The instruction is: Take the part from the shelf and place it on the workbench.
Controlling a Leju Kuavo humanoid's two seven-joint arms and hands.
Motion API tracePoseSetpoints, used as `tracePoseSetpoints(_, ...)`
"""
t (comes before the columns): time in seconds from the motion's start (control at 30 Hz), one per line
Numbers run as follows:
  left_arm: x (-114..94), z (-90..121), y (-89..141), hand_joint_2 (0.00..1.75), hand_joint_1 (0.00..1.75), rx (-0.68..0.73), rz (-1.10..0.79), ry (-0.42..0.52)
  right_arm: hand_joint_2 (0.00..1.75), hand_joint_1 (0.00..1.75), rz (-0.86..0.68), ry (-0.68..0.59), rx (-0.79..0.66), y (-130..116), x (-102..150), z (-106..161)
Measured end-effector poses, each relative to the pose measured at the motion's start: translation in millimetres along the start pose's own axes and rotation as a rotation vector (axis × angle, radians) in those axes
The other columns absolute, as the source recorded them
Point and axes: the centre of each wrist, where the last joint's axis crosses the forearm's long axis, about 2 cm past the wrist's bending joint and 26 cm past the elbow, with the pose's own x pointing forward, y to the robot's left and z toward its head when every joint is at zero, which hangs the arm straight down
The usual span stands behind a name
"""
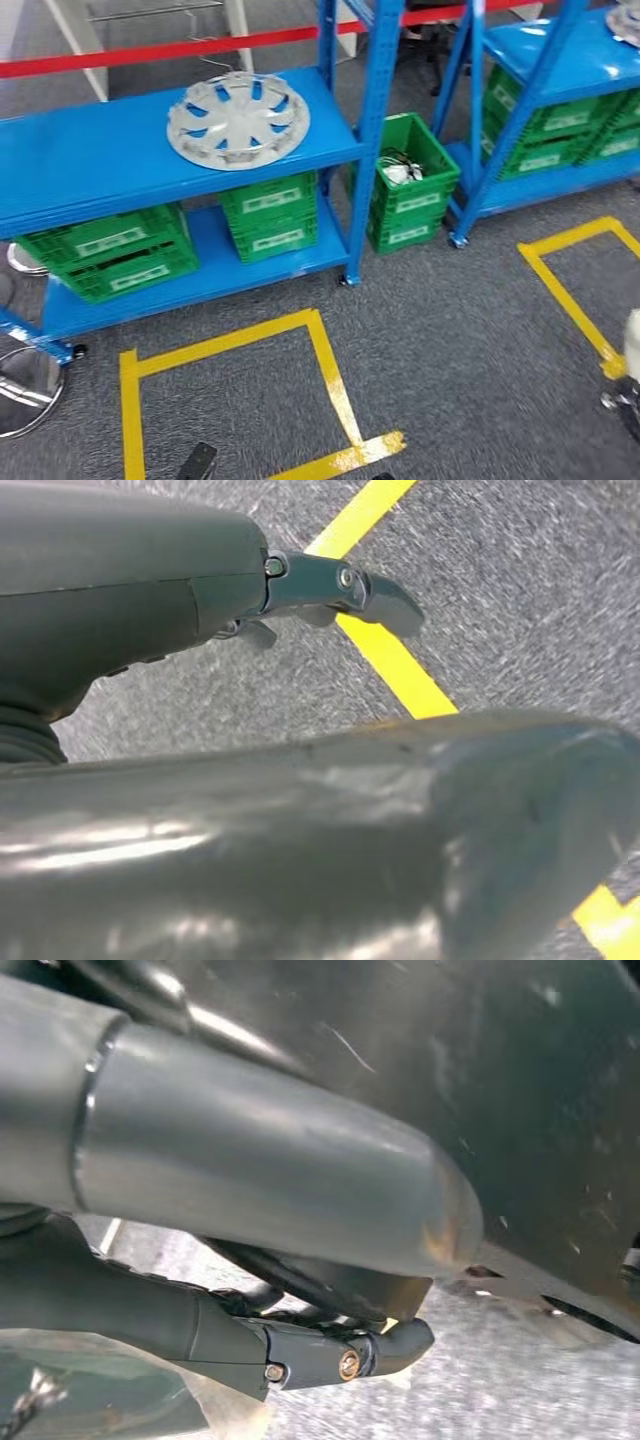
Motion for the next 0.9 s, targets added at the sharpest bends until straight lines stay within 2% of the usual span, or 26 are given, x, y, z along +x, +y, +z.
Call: tracePoseSetpoints(0.9,-2.9,0.8,0.0,0.0,0.0,-0.006,0.002,0.004,0.0,0.0,-0.002,0.008,0.008,1.8,-4.5,-0.3)
